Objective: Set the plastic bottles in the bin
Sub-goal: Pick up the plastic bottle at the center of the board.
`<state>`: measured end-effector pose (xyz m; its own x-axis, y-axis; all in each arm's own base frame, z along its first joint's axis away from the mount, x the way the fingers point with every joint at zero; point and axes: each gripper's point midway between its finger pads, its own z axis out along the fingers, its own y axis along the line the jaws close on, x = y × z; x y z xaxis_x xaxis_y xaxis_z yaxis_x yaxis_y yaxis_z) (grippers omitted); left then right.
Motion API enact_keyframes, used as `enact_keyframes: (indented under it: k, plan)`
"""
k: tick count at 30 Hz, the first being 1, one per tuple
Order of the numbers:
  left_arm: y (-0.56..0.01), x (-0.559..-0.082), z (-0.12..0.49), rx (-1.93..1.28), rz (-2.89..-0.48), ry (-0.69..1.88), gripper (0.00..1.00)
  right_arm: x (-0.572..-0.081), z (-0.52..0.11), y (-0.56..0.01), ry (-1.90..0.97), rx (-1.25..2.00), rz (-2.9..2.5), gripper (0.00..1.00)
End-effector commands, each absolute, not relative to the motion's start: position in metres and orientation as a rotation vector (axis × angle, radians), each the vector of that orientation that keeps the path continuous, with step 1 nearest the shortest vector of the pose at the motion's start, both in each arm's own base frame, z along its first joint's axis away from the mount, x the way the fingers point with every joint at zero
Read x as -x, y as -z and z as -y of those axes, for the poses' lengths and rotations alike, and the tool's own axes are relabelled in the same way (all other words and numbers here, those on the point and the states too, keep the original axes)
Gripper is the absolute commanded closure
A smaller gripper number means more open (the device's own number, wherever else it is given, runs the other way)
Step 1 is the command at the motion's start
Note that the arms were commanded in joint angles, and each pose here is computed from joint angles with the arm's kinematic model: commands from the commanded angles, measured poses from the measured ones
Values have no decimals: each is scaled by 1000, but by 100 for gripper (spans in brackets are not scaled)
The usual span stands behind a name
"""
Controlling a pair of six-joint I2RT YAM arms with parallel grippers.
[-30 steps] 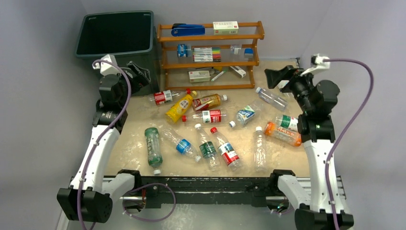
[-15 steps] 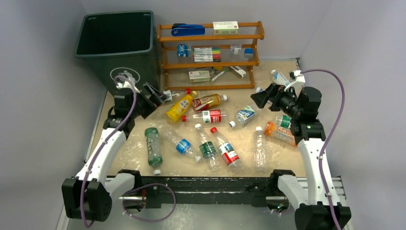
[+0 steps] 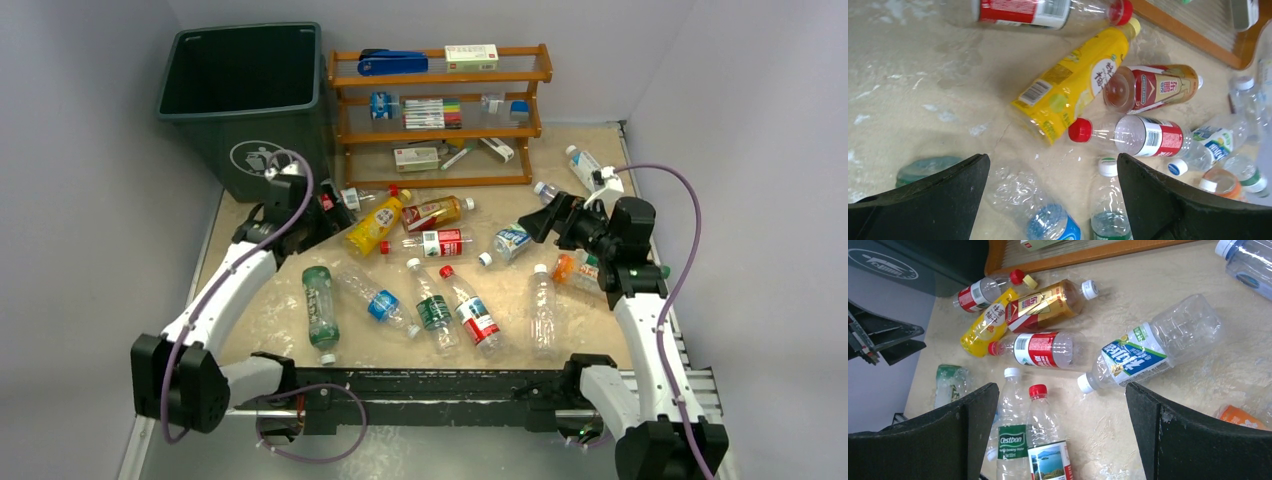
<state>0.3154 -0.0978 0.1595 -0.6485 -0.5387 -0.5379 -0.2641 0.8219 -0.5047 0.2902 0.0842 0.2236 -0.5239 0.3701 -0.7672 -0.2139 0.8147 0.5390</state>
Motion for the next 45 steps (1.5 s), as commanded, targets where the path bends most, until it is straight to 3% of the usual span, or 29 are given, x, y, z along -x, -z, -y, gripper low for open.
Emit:
enact_keyframes:
  k: [1,10,32,45]
  plan:
    - [-177,-330,118,347,-2290,368,1,-293,-87,-240,-745,-81,-1923,0]
    - [-167,-347,124,73,-2341,171,1,-291,-90,-233,-768,-76,-1926,0]
    - [-115,-388,144,-92,-2479,112,0,-295,-99,-211,-857,-100,-1936,0]
    - [-76,-366,157,-145,-2598,138,0,-297,-101,-204,-876,-104,-1944,0]
